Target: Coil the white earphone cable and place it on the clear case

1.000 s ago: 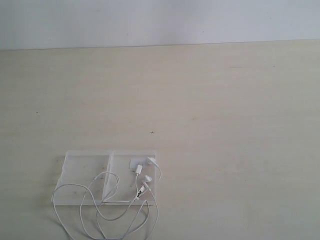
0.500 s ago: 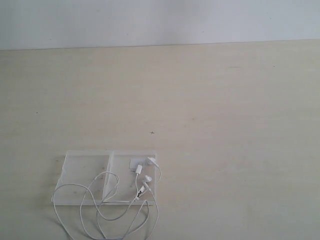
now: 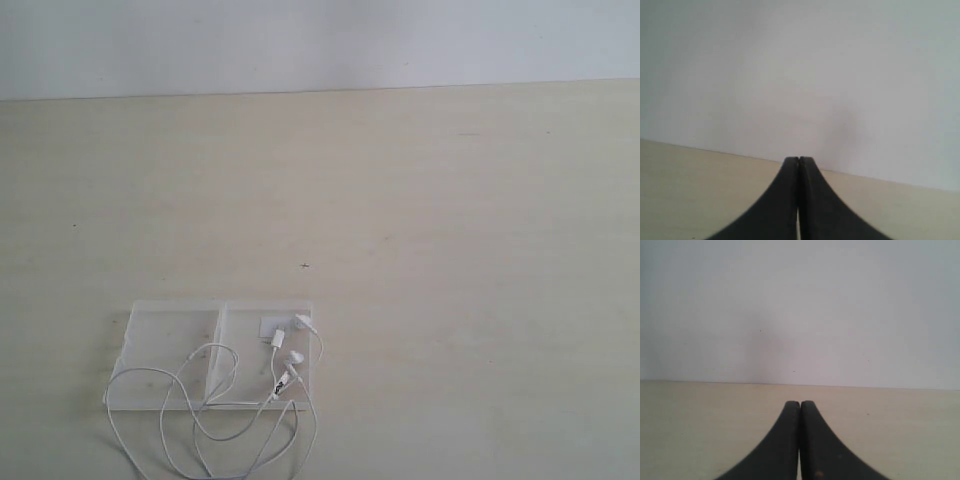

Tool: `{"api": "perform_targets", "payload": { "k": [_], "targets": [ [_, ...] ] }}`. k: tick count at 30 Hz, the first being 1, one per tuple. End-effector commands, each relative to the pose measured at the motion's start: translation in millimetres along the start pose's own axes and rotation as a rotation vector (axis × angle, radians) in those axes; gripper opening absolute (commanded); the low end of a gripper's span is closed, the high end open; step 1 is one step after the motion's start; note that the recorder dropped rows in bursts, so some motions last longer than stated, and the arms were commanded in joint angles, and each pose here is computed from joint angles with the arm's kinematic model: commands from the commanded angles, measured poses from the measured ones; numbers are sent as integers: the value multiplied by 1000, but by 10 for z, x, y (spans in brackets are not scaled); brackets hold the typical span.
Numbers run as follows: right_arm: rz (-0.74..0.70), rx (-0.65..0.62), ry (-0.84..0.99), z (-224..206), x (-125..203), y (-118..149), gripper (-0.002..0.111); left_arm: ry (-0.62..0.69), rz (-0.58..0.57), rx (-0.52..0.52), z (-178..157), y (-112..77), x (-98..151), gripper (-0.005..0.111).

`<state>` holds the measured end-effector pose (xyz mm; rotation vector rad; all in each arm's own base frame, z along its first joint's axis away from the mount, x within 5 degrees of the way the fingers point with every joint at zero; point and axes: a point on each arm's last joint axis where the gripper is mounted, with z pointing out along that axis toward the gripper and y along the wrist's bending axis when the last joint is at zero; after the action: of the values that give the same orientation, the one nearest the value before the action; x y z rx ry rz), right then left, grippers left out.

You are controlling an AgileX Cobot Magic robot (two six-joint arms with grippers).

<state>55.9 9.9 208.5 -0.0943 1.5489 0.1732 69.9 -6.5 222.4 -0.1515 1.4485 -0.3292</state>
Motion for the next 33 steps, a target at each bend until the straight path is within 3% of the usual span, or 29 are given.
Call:
{"api": "perform_targets", "payload": {
  "k": [1, 3, 7, 33],
  "targets": [
    [-5, 7, -9, -3, 5, -4, 0, 27, 188, -17, -7, 23, 36, 0],
    [-3, 7, -9, -3, 5, -4, 0, 35, 286, -16, -7, 24, 43, 0],
    [-3, 7, -9, -3, 5, -4, 0, 40, 356, -14, -7, 24, 47, 0],
    [-2, 7, -9, -3, 5, -4, 0, 50, 328, -15, -7, 26, 56, 0]
  ]
}}
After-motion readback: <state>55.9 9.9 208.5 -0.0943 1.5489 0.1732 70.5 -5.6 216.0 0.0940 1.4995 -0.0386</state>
